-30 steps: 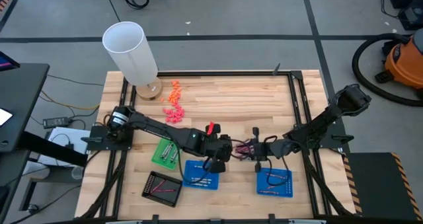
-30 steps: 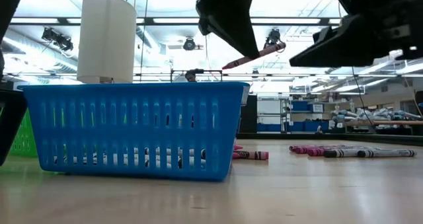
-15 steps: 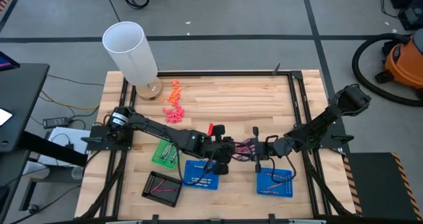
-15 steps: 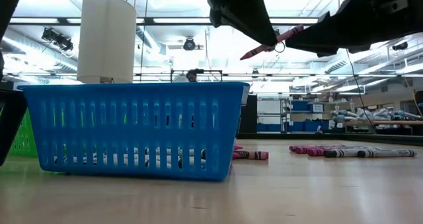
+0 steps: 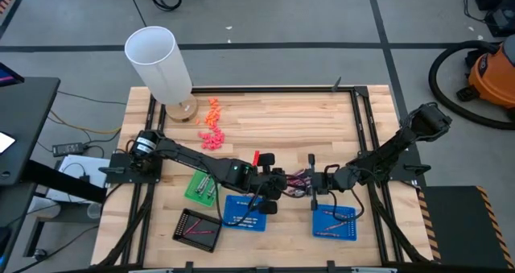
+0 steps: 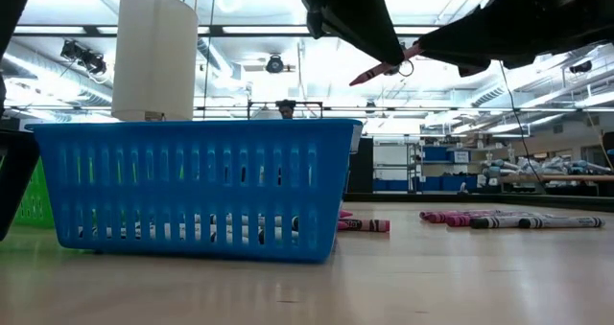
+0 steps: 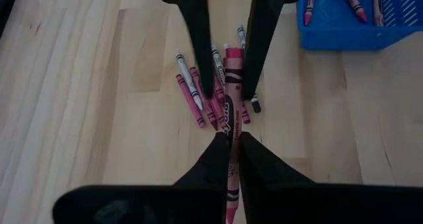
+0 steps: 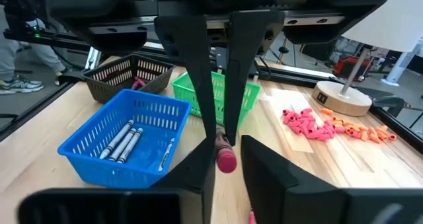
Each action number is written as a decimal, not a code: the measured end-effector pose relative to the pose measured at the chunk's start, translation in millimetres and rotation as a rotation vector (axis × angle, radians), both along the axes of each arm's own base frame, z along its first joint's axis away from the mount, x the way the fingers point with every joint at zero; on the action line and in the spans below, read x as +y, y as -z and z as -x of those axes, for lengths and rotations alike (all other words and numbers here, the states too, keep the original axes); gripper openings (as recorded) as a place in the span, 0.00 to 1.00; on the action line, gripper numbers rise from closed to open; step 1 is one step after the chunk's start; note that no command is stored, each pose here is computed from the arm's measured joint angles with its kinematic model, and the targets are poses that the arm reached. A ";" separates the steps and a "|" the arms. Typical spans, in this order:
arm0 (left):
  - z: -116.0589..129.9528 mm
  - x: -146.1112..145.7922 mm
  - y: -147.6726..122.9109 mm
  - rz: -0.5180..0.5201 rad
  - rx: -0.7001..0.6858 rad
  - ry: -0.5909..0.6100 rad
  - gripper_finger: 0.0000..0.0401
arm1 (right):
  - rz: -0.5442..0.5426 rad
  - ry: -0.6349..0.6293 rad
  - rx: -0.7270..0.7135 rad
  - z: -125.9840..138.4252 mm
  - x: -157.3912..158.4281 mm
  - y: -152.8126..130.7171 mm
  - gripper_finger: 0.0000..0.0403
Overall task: Sort crayons
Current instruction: Put the pink crayon into the right blue basket
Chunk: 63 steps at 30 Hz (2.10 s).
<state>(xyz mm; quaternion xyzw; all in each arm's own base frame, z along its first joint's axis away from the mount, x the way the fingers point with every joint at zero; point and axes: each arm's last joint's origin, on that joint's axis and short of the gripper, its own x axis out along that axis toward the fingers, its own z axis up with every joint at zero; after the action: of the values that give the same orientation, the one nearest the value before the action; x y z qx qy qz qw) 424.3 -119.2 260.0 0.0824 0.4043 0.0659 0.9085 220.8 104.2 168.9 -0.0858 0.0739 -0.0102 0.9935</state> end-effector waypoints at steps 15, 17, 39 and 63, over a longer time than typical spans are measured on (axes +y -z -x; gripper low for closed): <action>3.7 -2.4 -0.1 -0.007 0.023 0.003 0.35 | 0.005 -0.008 0.062 5.1 1.9 2.9 0.11; 7.2 -5.0 -0.5 -0.027 0.040 0.000 0.40 | -0.012 -0.010 0.073 8.9 1.4 -0.9 0.11; 26.7 -32.8 61.0 -0.267 0.077 0.185 0.36 | -0.505 -0.306 1.023 41.8 10.8 -86.1 0.13; 31.1 -51.2 78.9 -0.197 -0.080 0.247 0.35 | -0.576 -0.052 1.662 25.9 41.2 -35.0 0.13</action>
<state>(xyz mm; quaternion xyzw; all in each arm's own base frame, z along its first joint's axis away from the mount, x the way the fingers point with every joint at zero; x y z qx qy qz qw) 393.2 -170.4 181.1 0.2172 0.3463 -0.0036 0.9126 194.9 145.3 203.9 0.1867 0.7709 0.0974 0.6012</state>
